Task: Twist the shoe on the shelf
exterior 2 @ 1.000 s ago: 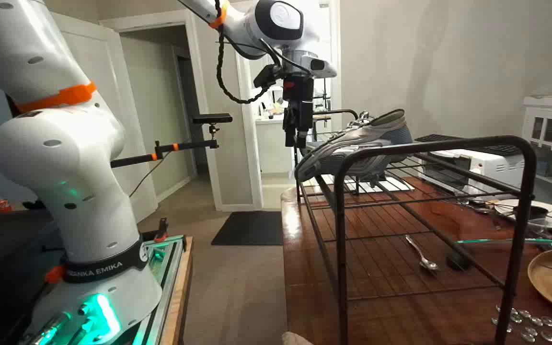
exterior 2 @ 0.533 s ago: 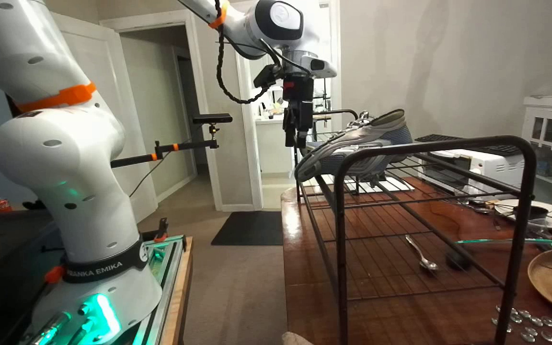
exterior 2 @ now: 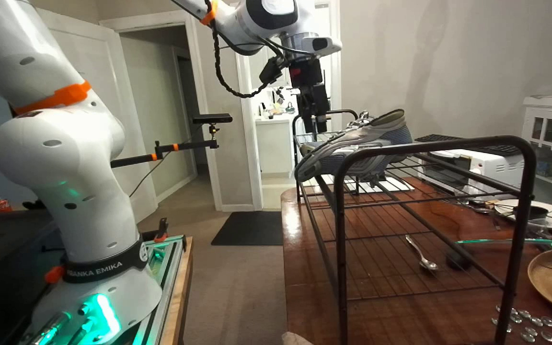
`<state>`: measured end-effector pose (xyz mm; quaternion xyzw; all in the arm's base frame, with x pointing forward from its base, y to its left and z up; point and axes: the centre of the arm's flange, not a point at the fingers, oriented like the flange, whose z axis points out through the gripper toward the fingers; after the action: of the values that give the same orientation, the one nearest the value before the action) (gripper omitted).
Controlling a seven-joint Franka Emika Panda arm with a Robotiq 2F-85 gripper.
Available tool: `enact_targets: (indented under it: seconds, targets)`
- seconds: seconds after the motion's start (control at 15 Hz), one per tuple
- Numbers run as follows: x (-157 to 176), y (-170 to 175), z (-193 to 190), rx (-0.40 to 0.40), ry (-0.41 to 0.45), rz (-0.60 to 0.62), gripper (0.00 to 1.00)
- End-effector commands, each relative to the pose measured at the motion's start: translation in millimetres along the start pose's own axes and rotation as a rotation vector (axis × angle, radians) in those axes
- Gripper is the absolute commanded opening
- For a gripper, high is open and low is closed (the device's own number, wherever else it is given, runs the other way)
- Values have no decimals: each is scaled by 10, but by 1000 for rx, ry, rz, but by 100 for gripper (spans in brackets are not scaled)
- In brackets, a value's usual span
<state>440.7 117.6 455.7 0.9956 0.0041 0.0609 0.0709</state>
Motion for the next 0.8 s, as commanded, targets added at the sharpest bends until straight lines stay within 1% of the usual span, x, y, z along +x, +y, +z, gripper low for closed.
enact_targets:
  seconds: [0.0,0.2,0.27,0.4,0.73]
  targets:
    - [-239,168,-25,-60,126,31,100]
    - [-333,222,-17,-67,174,15,100]
    - [-372,241,-8,-88,183,3,100]
    - [-437,314,-37,-94,212,-35,100]
    - [-577,451,-15,-51,239,-83,100]
